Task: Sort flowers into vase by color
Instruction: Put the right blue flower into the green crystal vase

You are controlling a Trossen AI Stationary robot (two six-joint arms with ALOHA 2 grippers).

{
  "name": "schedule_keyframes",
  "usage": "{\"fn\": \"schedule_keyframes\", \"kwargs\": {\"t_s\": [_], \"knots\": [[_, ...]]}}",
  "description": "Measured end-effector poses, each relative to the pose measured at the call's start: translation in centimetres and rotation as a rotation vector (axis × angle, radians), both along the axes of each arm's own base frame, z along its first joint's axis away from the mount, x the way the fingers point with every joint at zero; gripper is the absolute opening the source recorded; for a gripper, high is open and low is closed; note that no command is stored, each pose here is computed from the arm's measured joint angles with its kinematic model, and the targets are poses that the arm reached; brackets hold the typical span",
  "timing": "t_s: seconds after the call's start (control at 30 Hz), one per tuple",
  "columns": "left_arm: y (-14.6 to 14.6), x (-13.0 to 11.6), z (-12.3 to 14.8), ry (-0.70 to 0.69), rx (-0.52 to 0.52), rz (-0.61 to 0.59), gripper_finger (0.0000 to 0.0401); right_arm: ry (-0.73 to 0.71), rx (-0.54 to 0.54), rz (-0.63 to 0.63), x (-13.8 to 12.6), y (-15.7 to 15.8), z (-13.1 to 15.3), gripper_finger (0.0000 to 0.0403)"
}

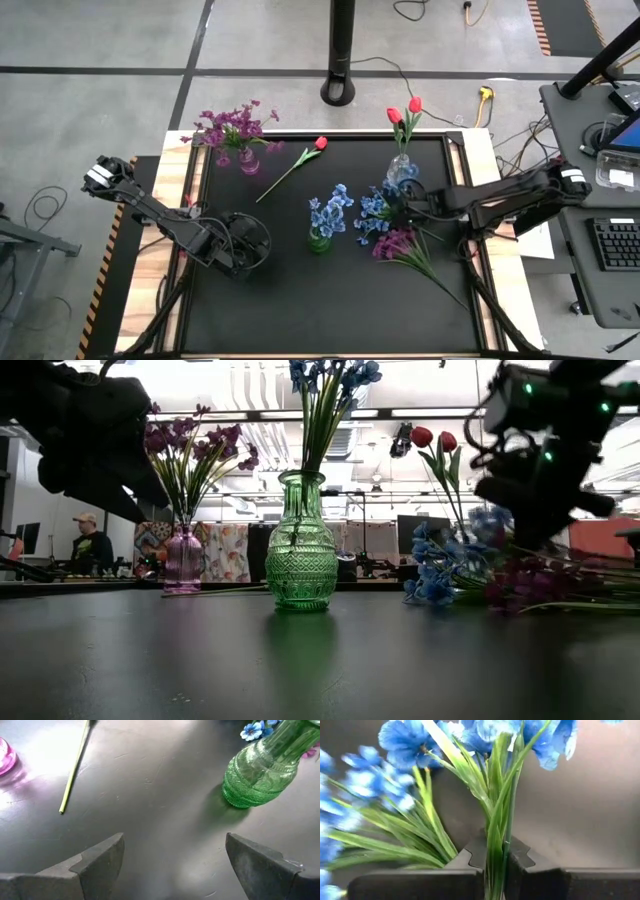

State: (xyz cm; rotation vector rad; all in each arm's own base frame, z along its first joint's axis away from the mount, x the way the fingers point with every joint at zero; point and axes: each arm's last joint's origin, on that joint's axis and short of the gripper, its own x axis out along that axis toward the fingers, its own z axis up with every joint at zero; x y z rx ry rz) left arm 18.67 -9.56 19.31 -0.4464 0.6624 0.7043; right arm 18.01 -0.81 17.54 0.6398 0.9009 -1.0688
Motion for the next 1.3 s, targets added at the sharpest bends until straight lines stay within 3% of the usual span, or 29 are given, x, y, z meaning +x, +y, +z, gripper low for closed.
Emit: {"fn": "schedule_keyframes", "kwargs": {"t_s": [0.27,0.47,0.77,1.1,1.3], "knots": [[-0.1,0.1,0.0,-0.008,-0.004,-0.015,0.0330,-0.054,-0.108,0.202,2.2,1.3,4.4,0.0023],[-0.9,0.7,0.6,-0.008,-0.030,-0.127,0.0330,-0.113,-0.184,0.325,3.2,3.0,8.0,0.0023],[-2.2,1.3,3.0,-0.043,0.022,-0.236,0.0330,-0.234,-0.360,0.477,3.2,6.6,13.0,0.0023],[-2.1,1.4,3.0,-0.071,0.081,-0.212,0.0330,-0.434,-0.562,0.544,2.2,11.7,13.6,0.0023],[-2.0,1.3,2.9,-0.078,0.103,-0.199,0.0330,-0.613,-0.618,0.680,2.6,14.5,13.0,0.0022]]}}
